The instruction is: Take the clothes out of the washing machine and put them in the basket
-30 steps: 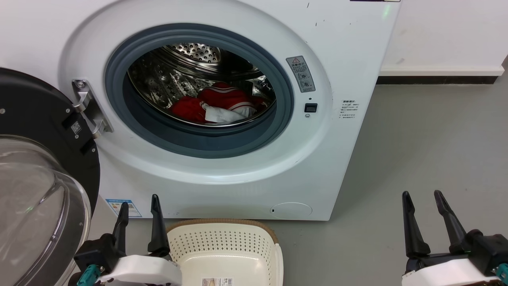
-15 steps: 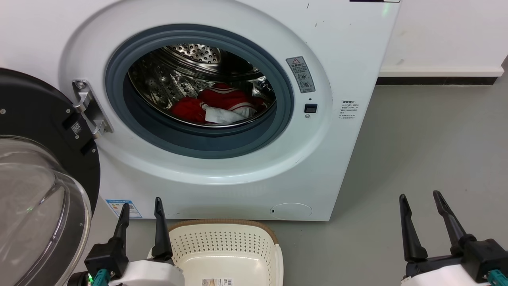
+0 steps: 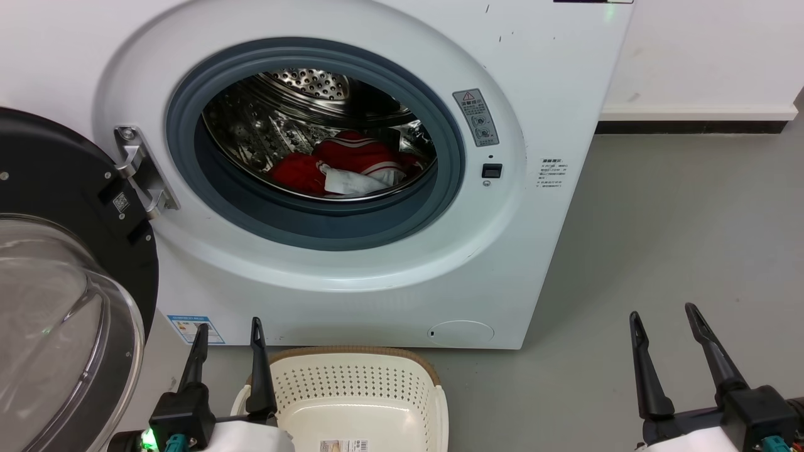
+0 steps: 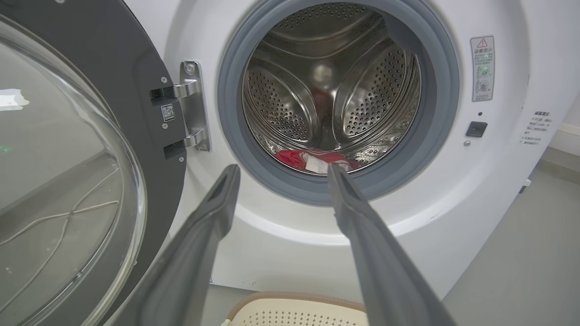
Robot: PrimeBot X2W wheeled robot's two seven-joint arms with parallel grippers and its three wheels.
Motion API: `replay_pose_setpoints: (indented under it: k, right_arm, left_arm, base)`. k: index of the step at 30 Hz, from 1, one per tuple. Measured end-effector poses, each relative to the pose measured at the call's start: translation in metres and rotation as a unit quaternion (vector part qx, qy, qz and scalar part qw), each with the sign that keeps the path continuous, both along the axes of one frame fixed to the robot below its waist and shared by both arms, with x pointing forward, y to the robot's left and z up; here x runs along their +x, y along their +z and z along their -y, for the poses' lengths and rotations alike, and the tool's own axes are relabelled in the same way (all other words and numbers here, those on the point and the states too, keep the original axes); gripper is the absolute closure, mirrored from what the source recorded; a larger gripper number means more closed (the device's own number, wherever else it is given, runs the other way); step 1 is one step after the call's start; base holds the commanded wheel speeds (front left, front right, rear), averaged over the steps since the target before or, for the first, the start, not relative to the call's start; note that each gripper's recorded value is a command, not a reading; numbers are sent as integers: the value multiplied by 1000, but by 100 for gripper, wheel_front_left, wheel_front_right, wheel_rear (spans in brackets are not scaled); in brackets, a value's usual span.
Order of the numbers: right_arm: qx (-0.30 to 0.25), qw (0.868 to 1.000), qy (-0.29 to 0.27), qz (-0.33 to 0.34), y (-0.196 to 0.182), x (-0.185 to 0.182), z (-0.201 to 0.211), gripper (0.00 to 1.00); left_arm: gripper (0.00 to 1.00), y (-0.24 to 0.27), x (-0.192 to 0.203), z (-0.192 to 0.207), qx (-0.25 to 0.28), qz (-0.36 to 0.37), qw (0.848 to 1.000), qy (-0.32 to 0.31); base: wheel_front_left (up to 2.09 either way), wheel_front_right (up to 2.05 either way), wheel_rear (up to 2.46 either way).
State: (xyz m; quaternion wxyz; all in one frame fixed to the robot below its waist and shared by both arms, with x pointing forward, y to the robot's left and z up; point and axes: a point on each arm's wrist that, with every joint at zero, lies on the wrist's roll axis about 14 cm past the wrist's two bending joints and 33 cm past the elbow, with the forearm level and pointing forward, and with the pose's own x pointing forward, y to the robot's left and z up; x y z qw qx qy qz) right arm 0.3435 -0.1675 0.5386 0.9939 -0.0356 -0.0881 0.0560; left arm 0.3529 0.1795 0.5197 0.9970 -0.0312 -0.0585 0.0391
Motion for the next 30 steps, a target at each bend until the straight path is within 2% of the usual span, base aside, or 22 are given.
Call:
replay_pose_setpoints:
  k: [7, 30]
  right_arm:
    - [-9, 1000, 1, 3, 0, -2, -1, 0]
    - [7, 1000, -2, -11, -9, -4, 1, 0]
  left_arm:
    - [0, 1, -1, 1, 16, 4, 1000, -1]
    - [0, -12, -3, 0, 2, -16, 1000, -1]
  base:
    - [0, 0, 0]
    - [0, 0, 0]
